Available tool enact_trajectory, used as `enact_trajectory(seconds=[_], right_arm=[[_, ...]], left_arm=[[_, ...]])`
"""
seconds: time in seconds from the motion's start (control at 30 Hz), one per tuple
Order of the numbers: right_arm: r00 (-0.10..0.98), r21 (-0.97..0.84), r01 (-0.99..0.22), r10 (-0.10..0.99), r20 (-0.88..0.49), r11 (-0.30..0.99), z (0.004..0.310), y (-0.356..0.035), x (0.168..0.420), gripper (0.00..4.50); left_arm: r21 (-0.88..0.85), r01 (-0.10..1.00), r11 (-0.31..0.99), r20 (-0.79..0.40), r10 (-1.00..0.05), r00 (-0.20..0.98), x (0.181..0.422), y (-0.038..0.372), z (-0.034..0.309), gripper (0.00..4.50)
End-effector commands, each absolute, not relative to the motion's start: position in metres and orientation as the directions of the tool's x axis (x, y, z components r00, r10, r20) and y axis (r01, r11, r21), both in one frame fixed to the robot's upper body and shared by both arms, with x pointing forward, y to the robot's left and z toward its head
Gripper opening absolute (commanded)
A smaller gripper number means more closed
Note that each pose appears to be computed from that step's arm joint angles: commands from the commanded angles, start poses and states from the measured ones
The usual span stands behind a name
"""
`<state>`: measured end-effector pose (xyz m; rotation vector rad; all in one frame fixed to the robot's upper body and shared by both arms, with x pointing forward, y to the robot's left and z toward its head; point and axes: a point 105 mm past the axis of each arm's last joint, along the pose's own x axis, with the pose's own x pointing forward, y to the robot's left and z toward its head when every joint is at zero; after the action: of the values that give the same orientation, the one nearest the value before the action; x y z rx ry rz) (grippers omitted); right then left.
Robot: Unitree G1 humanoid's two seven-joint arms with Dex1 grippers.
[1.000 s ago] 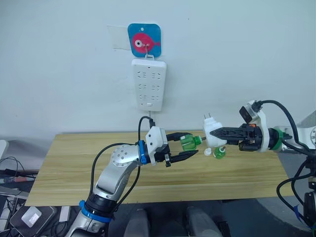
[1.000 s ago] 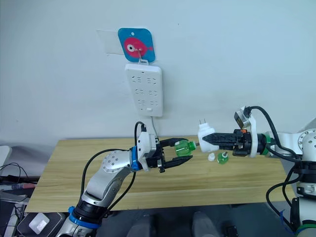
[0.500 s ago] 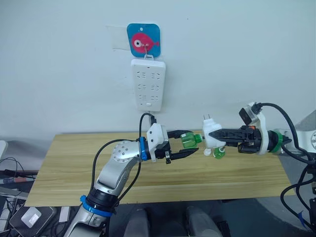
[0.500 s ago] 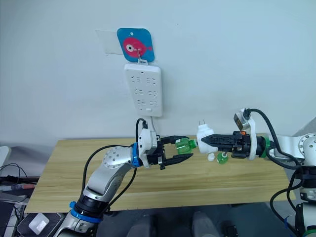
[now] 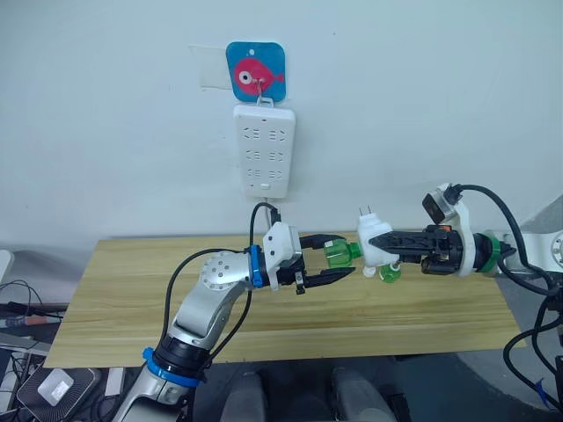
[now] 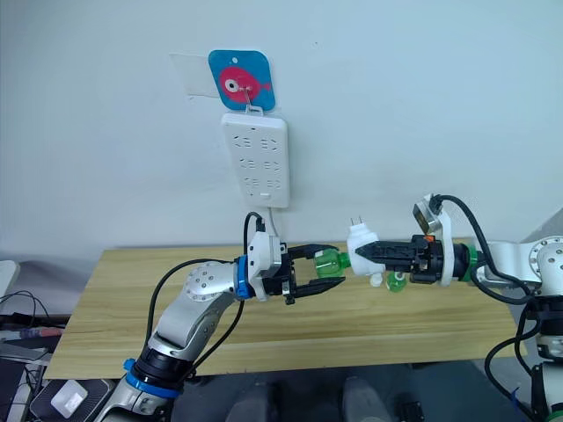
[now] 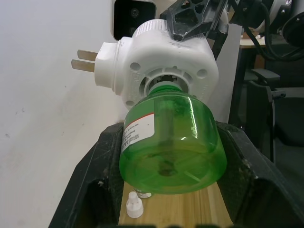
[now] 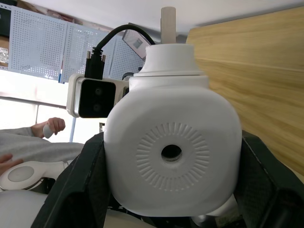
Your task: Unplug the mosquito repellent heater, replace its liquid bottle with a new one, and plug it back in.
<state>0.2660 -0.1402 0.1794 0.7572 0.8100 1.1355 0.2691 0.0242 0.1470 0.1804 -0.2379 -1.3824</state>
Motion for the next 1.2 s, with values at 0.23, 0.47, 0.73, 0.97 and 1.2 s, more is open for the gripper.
enact_trajectory(seconds=[0.23, 0.47, 0.73, 0.97, 1.2], right_arm=[[0.17, 0.811, -0.55, 0.978, -0.124, 0.198, 0.198, -0.122, 0.256, 2.98], [0.104, 0.802, -0.577, 0.987, -0.119, 0.157, 0.201, -0.115, 0.245, 2.98], [0.125, 0.807, -0.566, 0.985, -0.117, 0.168, 0.199, -0.118, 0.247, 2.98], [0.14, 0.808, -0.559, 0.982, -0.129, 0.186, 0.195, -0.12, 0.247, 2.98], [0.143, 0.793, -0.582, 0.982, -0.12, 0.182, 0.198, -0.118, 0.247, 2.98]], left_arm=[[0.312, 0.94, 0.141, 0.076, -0.989, 0.123, 0.262, 0.011, 0.155, 2.26], [0.31, 0.942, 0.129, 0.092, -0.99, 0.105, 0.26, 0.009, 0.158, 2.26], [0.295, 0.944, 0.147, 0.133, -0.985, 0.112, 0.263, 0.009, 0.166, 2.26], [0.249, 0.961, 0.116, 0.167, -0.983, 0.076, 0.255, 0.006, 0.174, 2.26], [0.227, 0.97, 0.084, 0.127, -0.99, 0.055, 0.251, 0.005, 0.17, 2.26]])
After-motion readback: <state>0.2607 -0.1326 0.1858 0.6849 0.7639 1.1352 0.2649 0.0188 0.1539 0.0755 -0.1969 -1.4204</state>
